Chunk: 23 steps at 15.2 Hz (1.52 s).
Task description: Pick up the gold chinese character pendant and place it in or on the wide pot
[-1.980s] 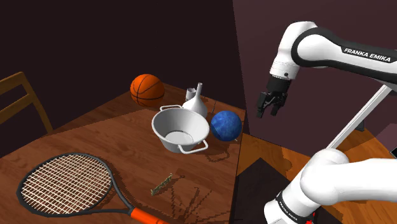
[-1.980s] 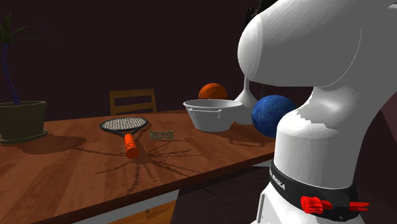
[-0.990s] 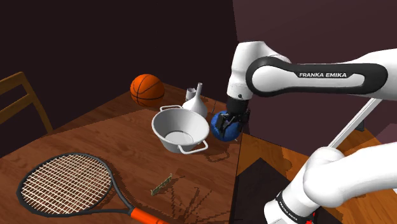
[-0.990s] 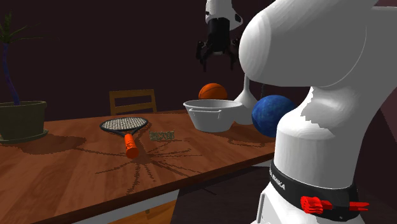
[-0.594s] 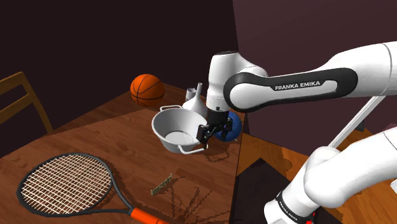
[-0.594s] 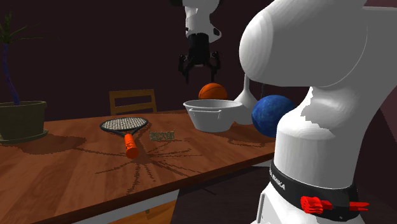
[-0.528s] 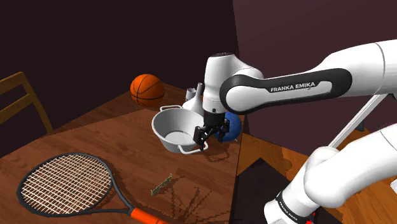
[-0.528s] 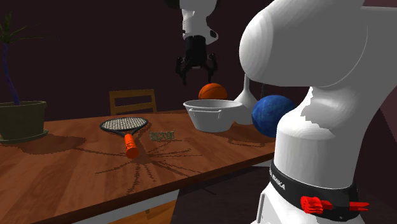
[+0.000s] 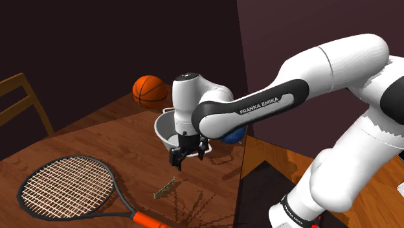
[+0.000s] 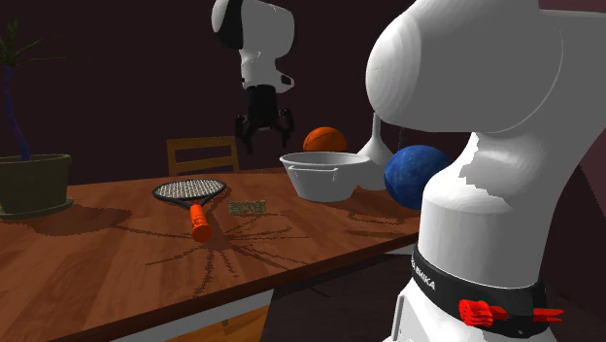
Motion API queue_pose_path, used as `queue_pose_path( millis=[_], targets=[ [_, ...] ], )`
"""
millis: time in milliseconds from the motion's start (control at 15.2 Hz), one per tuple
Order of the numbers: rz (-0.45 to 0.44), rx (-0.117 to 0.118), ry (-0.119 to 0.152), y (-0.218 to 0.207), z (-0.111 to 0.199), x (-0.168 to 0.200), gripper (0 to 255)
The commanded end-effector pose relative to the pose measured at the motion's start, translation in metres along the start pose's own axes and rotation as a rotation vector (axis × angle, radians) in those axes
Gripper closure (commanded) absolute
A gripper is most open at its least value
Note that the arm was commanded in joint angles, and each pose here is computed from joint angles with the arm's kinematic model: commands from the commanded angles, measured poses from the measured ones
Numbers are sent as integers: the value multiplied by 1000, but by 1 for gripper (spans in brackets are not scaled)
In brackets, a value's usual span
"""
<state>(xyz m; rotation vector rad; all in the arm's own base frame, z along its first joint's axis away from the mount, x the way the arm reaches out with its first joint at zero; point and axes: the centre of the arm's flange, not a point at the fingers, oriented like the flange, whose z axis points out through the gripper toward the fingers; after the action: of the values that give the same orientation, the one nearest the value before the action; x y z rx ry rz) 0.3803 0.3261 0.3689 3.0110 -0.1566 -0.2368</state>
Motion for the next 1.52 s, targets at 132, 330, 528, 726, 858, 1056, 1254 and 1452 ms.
queue_pose_path(
  millis=[132,330,528,726,858,1056,1254,1452],
  targets=[
    [-9,-29,1,-49,23,7,0],
    [-16,-50,1,-86,42,14,0],
    [-24,-72,2,-123,62,21,0],
    [-31,-93,2,-160,82,27,0],
    [-31,-93,2,-159,93,27,0],
    [-31,-93,2,-157,109,27,0],
    [-31,-93,2,-156,122,27,0],
    [-31,-93,2,-156,122,27,0]
  ],
)
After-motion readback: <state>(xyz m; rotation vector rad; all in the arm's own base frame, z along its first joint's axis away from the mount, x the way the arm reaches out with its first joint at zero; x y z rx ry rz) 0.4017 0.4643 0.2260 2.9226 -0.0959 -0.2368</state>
